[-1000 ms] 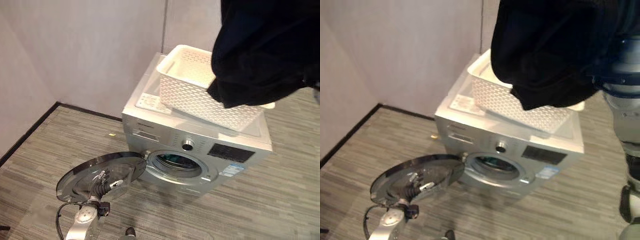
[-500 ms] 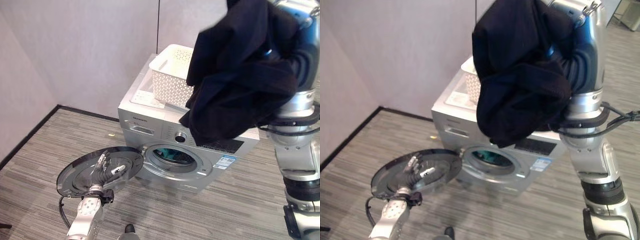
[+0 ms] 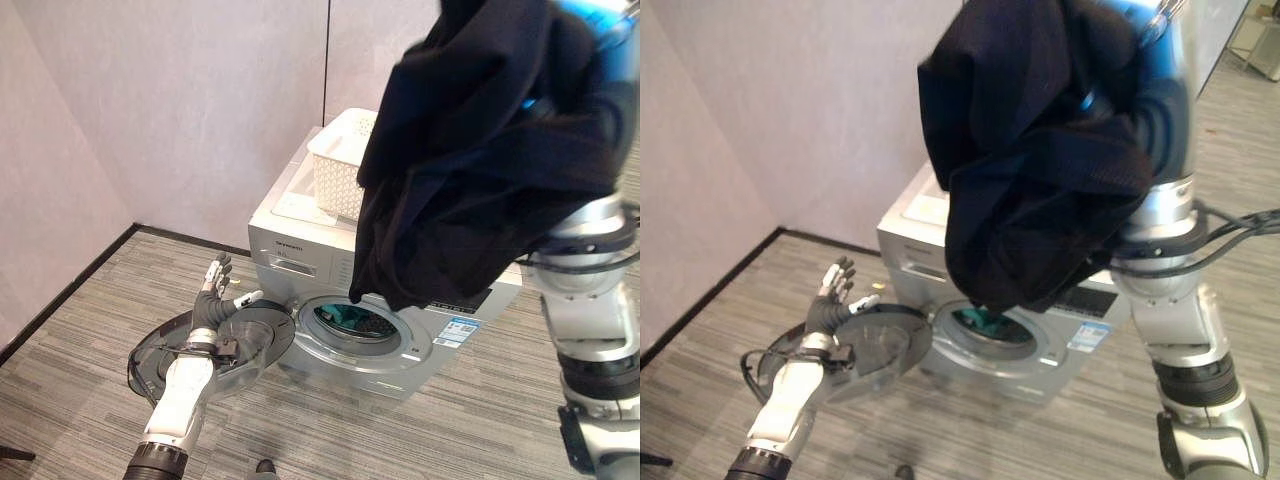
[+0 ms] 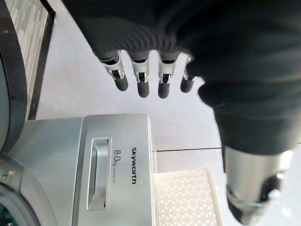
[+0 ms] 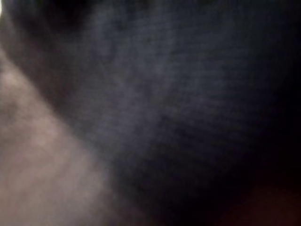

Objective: Grab the laundry basket,head to the washer,open it,put in the laundry and shut it.

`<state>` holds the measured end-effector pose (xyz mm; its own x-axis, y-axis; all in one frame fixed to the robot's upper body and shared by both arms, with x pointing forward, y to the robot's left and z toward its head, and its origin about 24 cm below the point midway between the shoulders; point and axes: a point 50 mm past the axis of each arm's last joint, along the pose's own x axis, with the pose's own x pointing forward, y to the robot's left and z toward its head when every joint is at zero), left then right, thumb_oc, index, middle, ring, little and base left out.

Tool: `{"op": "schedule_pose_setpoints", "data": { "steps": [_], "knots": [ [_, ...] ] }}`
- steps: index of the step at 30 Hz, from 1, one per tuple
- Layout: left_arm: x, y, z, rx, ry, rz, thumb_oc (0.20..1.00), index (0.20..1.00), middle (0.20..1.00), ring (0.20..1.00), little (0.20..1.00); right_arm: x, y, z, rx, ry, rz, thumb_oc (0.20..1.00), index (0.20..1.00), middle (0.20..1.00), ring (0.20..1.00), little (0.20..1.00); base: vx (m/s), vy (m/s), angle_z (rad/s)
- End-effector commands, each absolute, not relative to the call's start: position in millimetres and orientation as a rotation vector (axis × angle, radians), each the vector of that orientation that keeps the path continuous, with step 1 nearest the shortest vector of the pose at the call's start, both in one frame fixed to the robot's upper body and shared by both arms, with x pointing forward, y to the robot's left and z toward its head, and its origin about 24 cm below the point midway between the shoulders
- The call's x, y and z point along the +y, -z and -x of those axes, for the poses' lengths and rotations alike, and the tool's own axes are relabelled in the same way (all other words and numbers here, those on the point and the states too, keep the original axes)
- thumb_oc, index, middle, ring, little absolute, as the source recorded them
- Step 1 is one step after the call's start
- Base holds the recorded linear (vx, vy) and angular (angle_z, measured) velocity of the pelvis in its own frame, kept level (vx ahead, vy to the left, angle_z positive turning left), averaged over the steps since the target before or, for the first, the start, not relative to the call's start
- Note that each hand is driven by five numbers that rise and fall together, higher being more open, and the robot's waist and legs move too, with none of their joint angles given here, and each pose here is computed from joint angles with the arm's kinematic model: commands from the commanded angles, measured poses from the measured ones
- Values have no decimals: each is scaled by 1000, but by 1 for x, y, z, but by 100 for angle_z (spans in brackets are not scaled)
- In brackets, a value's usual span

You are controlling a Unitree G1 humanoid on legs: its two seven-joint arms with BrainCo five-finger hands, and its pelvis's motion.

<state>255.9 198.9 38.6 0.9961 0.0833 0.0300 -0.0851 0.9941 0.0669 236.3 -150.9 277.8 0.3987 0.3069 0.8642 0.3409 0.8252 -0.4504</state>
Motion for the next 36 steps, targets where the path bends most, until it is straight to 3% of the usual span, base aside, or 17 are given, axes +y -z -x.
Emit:
{"op": "schedule_pose_setpoints", "data": {
  "steps": [1, 16, 27, 36],
  "knots": [
    [194, -58, -261, -127, -41, -86, 1000, 1000, 1000, 1000, 1000, -151, -277, -235, -1156, -31, 556, 200, 200, 200, 200, 200, -9, -31, 0],
    [162, -31, -235, 6, 129, 53, 1000, 1000, 1000, 1000, 1000, -148, -231, -222, -984, -126, 477, 200, 200, 200, 200, 200, -63, -43, 11],
    [94, -22, -264, 78, 245, 199, 1000, 1000, 1000, 1000, 1000, -127, -216, -221, -931, -240, 351, 200, 200, 200, 200, 200, -55, 13, -4],
    [72, -46, -287, 12, 225, 239, 1000, 1000, 1000, 1000, 1000, -106, -221, -222, -952, -293, 213, 200, 200, 200, 200, 200, 10, 20, -11]
  ]
}}
